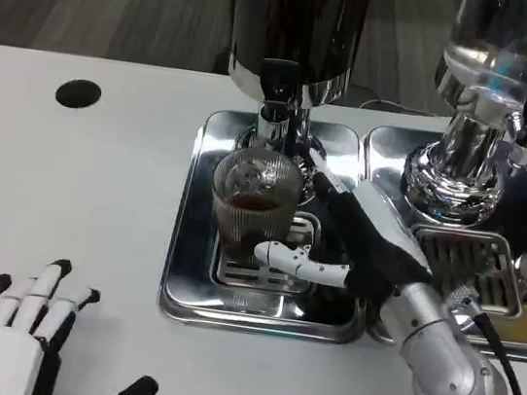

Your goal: Grasp the cup under the faucet to collect the drink, then remove the cup.

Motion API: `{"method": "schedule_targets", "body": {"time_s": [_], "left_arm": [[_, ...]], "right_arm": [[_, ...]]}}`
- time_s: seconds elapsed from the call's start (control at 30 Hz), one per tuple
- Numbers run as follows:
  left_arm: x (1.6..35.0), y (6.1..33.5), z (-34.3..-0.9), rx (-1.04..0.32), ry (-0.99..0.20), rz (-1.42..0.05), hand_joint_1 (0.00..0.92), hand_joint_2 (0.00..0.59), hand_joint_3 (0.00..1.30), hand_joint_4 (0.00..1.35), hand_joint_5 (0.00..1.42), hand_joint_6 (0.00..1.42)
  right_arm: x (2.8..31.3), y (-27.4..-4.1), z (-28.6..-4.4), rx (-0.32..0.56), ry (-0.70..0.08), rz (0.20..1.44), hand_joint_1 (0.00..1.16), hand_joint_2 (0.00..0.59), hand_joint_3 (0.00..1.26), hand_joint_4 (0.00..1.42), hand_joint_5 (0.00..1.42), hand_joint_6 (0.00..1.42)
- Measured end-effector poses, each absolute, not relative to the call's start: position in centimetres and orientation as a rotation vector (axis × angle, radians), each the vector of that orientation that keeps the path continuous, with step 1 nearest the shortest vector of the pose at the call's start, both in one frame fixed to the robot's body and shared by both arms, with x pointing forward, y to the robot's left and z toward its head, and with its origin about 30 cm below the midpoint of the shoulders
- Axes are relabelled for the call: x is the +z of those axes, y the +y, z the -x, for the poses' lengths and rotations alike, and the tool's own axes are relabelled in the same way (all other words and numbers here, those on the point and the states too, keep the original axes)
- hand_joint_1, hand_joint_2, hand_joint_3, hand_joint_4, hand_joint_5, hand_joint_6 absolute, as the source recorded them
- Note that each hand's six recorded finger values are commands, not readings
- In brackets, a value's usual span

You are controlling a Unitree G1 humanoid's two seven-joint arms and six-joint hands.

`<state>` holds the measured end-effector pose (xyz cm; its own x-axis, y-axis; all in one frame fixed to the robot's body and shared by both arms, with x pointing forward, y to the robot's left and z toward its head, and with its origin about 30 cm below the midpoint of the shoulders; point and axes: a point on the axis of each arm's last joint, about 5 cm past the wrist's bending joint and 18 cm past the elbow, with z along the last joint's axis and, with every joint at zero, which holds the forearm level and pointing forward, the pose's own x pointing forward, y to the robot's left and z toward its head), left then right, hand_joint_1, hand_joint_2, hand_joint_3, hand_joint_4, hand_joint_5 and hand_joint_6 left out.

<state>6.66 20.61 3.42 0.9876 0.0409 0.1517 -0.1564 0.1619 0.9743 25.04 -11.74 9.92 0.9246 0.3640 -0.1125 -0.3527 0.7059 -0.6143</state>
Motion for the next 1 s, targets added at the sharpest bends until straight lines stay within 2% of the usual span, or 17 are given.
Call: {"method": "schedule_targets", "body": {"time_s": [0.2, 0.47, 1.0], "left_arm": [[3.4, 20.8, -6.6, 0.152, -0.096, -1.404, 0.0, 0.142, 0.42, 0.01, 0.2, 0.15], [3.4, 20.9, -6.3, 0.151, -0.09, -1.402, 0.0, 0.138, 0.43, 0.02, 0.2, 0.15], [3.2, 21.3, -5.9, 0.183, -0.069, -1.382, 0.0, 0.14, 0.44, 0.03, 0.21, 0.15]], "right_arm": [[9.8, -11.4, -25.0, 0.385, -0.023, 0.664, 0.59, 0.145, 0.0, 0.0, 0.0, 0.05], [9.9, -10.9, -25.0, 0.304, -0.058, 0.645, 0.6, 0.149, 0.0, 0.0, 0.0, 0.09], [9.7, -10.1, -25.5, 0.327, -0.044, 0.652, 0.59, 0.144, 0.0, 0.0, 0.0, 0.08]]}}
